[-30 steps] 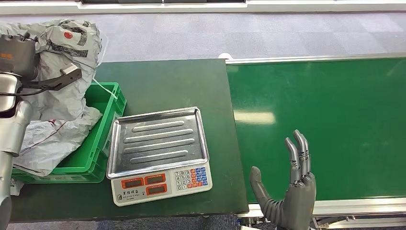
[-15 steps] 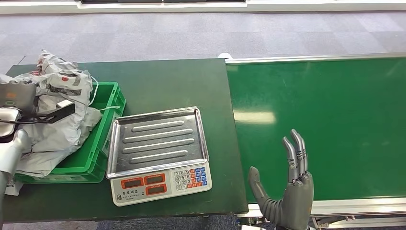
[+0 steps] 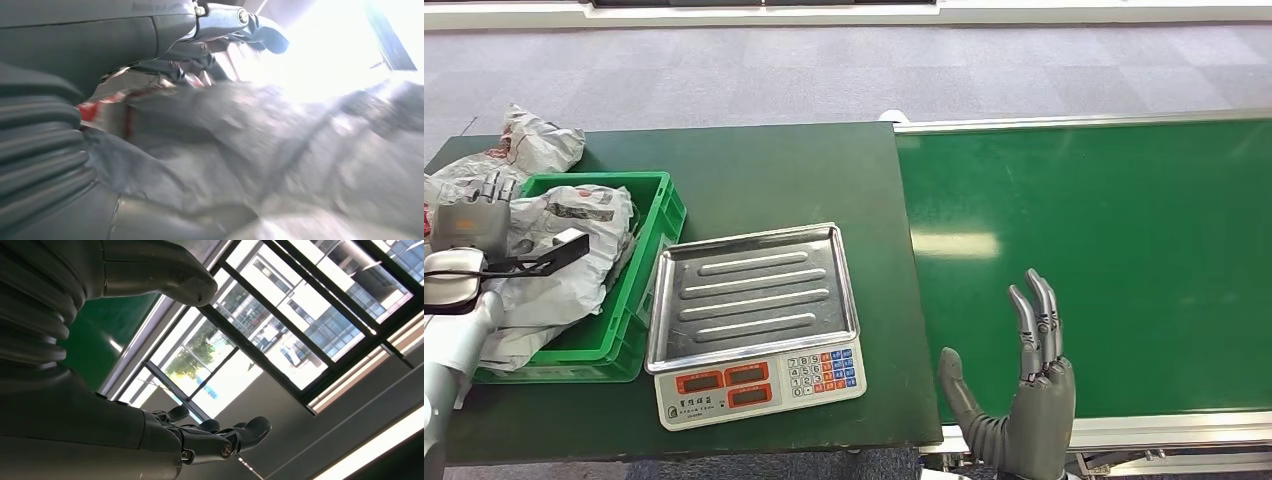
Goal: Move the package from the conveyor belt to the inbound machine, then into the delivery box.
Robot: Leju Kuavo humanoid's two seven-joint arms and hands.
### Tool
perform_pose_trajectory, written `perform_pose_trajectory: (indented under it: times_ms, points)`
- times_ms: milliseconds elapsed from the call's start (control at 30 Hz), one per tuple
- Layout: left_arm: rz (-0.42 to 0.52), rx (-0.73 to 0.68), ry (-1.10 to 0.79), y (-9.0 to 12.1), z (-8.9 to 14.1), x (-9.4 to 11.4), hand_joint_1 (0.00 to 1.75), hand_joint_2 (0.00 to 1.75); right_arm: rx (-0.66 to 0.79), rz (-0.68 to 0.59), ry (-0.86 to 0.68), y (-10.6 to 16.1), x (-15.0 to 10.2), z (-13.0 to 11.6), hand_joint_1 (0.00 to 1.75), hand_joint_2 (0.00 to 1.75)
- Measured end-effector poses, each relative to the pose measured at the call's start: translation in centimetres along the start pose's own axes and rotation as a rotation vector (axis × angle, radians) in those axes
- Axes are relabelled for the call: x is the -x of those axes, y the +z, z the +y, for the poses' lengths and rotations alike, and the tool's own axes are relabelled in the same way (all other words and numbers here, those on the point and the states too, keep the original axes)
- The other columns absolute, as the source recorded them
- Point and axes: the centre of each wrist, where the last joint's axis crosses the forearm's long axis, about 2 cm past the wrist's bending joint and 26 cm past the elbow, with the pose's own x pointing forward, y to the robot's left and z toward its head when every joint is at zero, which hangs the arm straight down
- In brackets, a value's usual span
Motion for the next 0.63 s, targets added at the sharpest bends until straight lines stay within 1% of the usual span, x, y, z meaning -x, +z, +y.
perform_pose_trajectory:
  times_ms: [167,267,400,500,633]
  points:
    - [-0.004,-0.077,0.053,0.3,0.1,-0.6,0.00,0.00,-0.003,0.002,0.000,0.0,0.0,0.0,0.00,1.75]
    - [0.005,-0.142,0.153,0.6,0.7,-1.2,0.00,0.00,0.001,0.006,0.003,0.0,0.0,0.0,0.00,1.75]
    - [0.014,-0.245,0.302,0.8,2.2,-1.5,0.00,0.00,0.009,0.013,0.010,0.1,-0.1,0.0,0.00,1.75]
    - [0.017,-0.289,0.330,0.8,3.1,-1.5,0.00,0.00,0.008,0.013,0.011,0.1,-0.1,0.0,0.00,1.75]
    - [0.020,-0.313,0.344,0.9,3.5,-1.5,0.00,0.00,0.008,0.013,0.011,0.1,-0.1,0.0,0.00,1.75]
